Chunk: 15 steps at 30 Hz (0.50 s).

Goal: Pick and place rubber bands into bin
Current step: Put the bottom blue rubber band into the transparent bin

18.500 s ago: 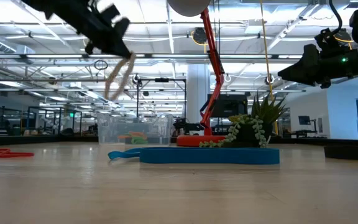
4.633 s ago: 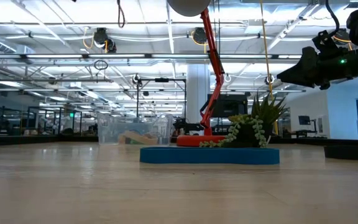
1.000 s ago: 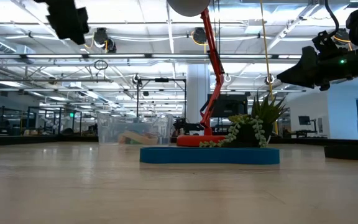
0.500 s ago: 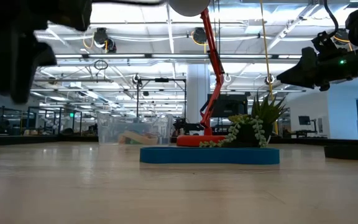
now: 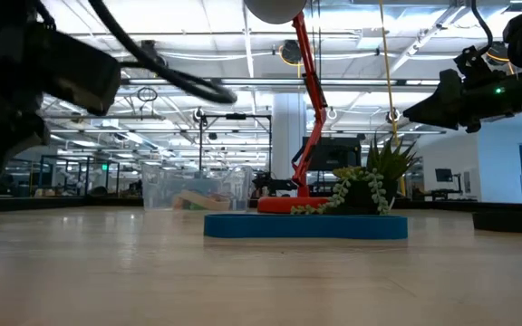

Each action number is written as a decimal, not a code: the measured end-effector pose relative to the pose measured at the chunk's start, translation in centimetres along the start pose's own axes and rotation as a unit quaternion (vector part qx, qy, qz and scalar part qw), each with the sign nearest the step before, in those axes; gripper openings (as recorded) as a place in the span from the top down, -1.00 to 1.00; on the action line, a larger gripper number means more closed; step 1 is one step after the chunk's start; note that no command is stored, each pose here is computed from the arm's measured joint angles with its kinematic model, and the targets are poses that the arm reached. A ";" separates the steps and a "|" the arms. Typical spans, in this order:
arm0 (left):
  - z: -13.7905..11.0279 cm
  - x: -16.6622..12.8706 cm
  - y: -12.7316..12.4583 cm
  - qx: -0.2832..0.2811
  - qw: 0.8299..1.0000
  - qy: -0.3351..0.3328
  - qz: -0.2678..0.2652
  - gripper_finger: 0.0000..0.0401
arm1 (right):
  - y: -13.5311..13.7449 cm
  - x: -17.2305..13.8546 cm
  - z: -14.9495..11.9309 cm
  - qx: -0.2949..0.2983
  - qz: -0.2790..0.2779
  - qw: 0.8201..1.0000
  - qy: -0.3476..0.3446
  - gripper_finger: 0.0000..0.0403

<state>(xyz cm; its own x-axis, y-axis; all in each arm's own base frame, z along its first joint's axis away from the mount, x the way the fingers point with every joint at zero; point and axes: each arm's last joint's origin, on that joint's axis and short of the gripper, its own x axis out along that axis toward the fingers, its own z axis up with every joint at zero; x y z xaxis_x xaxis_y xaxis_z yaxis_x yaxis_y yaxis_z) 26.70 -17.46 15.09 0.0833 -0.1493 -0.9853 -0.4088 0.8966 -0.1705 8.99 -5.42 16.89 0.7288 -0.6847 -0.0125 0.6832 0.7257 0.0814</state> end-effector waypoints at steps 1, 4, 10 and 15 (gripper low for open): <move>0.0 0.2 0.0 -0.010 1.000 0.001 0.001 0.16 | 0.0 0.0 0.0 0.000 0.000 1.000 0.000 0.30; 0.3 0.7 -0.3 -0.037 0.999 -0.001 -0.009 0.16 | 0.0 0.0 0.0 0.000 0.000 1.000 0.000 0.30; 0.5 1.1 -0.4 -0.063 0.998 0.005 -0.017 0.16 | 0.0 0.0 0.0 0.000 0.000 1.000 0.001 0.30; 0.4 1.1 -0.4 -0.079 0.997 0.000 -0.007 0.19 | 0.0 0.0 -0.1 -0.001 0.000 1.000 0.003 0.30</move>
<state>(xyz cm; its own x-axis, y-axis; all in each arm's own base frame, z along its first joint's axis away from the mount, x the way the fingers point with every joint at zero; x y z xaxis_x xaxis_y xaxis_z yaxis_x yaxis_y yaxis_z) 27.32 -17.77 14.05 0.0909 -0.1617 -0.9826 -0.5452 0.8177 -0.1850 9.02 -5.43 16.83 0.7287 -0.6846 -0.0186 0.6836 0.7255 0.0796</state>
